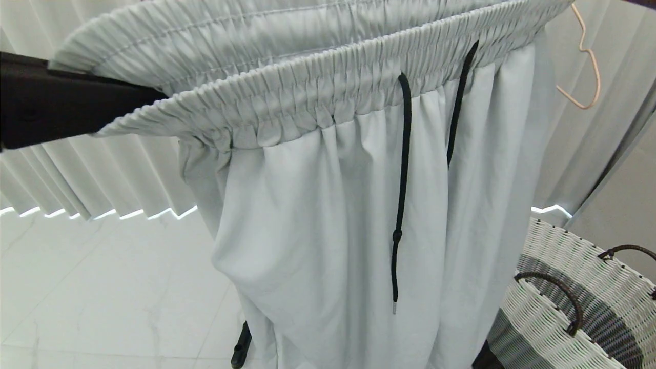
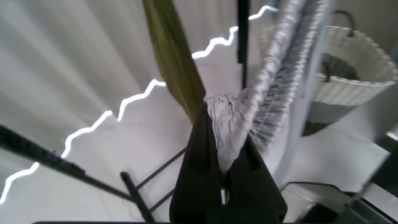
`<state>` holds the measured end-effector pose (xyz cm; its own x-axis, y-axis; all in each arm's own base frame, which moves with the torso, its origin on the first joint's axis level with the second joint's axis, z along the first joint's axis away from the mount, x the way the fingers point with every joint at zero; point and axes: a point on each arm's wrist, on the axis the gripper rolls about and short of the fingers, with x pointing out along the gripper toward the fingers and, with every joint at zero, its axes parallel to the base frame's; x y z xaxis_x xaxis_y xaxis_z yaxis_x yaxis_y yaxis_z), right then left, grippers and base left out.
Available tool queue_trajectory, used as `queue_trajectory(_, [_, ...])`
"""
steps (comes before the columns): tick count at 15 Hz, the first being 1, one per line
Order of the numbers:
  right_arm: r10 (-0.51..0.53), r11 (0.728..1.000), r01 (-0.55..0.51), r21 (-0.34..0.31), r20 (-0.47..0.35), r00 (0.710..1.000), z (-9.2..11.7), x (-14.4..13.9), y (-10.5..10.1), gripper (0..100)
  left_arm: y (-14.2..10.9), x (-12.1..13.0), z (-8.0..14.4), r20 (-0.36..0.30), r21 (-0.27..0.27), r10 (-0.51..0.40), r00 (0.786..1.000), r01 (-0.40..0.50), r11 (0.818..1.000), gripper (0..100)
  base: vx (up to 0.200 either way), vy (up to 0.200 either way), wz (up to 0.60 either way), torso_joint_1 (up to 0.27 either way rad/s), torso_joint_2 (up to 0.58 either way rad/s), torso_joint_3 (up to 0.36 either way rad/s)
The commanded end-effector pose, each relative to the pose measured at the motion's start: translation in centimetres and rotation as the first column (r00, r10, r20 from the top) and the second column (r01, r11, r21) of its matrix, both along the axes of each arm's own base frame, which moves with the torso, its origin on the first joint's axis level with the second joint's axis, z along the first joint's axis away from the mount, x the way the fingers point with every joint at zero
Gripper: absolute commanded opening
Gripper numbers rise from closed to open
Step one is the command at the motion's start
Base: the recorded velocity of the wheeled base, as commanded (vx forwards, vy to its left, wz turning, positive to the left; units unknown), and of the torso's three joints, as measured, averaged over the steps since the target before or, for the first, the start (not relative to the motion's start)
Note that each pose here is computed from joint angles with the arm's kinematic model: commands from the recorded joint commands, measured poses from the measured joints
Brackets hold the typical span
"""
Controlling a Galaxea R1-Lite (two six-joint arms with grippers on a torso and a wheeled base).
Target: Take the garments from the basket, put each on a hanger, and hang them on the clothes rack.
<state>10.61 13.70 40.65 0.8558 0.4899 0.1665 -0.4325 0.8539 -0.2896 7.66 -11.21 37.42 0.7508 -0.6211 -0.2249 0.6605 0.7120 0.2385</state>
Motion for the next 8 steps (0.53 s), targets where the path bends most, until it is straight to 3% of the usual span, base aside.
queue_trajectory(1, [-0.004, 1.0, 0.003, -0.028, -0.018, 1.0, -0.5, 1.2, 1.6, 0, 1.5, -1.9, 0.2, 0.023, -0.031, -0.072, 0.997, 0.073, 0.997, 0, 0.0, 0.0, 0.0, 0.0, 0.0, 0.0])
queue_trajectory(5, [-0.008, 1.0, 0.008, -0.027, -0.018, 1.0, -0.4, 0.8, 1.1, 0, 1.5, -2.1, -0.1, 0.028, -0.018, -0.085, 0.996, 0.085, 0.996, 0, 0.0, 0.0, 0.0, 0.0, 0.0, 0.0])
queue_trajectory(6, [-0.016, 0.999, 0.015, -0.031, -0.022, 1.0, -0.4, 0.7, 0.7, 0, 1.1, -1.6, 0.0, 0.04, 0.005, -0.048, 0.998, 0.048, 0.999, 0, 0.0, 0.0, 0.0, 0.0, 0.0, 0.0])
queue_trajectory(7, [-0.049, 0.997, 0.047, -0.053, -0.036, 0.998, -0.3, 0.6, -0.5, 0, -0.4, 0.4, 0.7, 0.075, 0.043, 0.089, 0.993, -0.092, 0.995, 0, 0.0, 0.0, 0.0, 0.0, 0.0, 0.0])
queue_trajectory(8, [-0.055, 0.997, 0.053, -0.054, -0.037, 0.998, -0.2, 0.3, -1.1, 0, -1.8, 1.5, 1.7, 0.092, 0.021, 0.12, 0.988, -0.123, 0.992, 0, 0.0, 0.0, 0.0, 0.0, 0.0, 0.0])
